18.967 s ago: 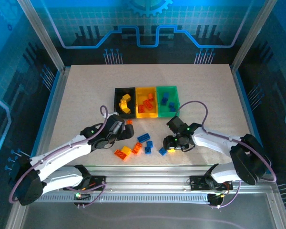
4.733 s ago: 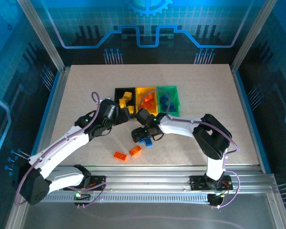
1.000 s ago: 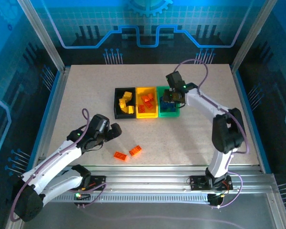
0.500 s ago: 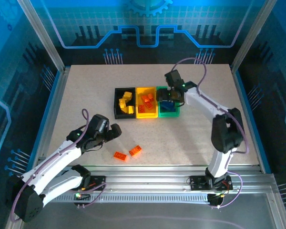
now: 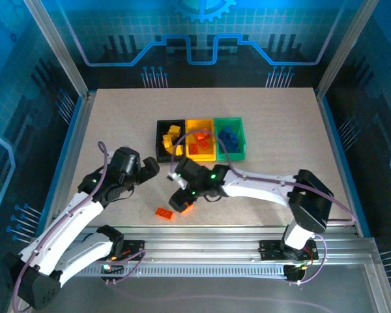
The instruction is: Sort the legos into containers by color
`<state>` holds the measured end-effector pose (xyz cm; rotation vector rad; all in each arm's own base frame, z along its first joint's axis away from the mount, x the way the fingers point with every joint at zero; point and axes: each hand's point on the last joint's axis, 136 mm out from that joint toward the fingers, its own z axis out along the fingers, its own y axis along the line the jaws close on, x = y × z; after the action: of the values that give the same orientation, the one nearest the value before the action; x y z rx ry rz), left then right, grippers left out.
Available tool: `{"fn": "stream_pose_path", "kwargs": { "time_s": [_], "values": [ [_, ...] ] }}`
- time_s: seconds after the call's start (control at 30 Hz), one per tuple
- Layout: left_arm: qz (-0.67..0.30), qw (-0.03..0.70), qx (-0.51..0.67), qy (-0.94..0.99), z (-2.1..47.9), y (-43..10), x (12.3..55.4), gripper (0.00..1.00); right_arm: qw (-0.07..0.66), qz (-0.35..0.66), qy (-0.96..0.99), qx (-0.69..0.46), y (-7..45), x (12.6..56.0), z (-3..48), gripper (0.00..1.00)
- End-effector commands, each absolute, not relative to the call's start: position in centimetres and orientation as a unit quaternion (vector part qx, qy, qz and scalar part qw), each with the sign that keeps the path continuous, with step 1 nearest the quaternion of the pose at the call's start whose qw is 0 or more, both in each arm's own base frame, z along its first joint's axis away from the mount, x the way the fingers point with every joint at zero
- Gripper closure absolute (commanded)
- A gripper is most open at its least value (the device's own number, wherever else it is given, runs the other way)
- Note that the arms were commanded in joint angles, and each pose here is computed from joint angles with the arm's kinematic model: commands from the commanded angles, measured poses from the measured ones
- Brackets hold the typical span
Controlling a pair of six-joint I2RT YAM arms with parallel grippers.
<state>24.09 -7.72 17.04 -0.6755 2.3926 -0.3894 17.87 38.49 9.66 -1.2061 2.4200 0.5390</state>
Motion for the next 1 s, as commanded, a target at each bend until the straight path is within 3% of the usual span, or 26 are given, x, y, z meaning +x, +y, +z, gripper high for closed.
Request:
{"fn": "stream_pose_path", "kwargs": {
  "time_s": [0.0, 0.3, 0.53, 0.7, 0.87, 0.97],
  "values": [
    [-0.122, 0.322, -0.26, 0.902, 18.5, -6.0, 24.0, 0.01, 0.206, 0.182, 0.833, -0.48, 41.5, 16.9, 8.6, 0.13],
    [-0.135, 0.334, -0.273, 0.892, 20.2, -5.1, 24.5, 0.01, 0.195, 0.161, 0.815, -0.522, 44.7, 15.1, 4.9, 0.15],
    [-0.146, 0.329, -0.277, 0.891, 20.2, -5.1, 24.5, 0.01, 0.203, 0.123, 0.819, -0.523, 44.4, 16.1, 2.9, 0.25],
    [-0.155, 0.324, -0.28, 0.89, 19.9, -5.3, 24.6, 0.01, 0.203, 0.12, 0.812, -0.534, 44.6, 15.9, 2.0, 0.35],
    [-0.162, 0.316, -0.281, 0.891, 19.4, -5.5, 24.7, 0.01, 0.208, 0.136, 0.807, -0.535, 44.9, 15.6, 1.9, 0.55],
    [-0.164, 0.315, -0.282, 0.891, 19.3, -5.5, 24.6, 0.01, 0.223, 0.148, 0.807, -0.526, 45.1, 16.0, 2.5, 0.61]
  ]
}}
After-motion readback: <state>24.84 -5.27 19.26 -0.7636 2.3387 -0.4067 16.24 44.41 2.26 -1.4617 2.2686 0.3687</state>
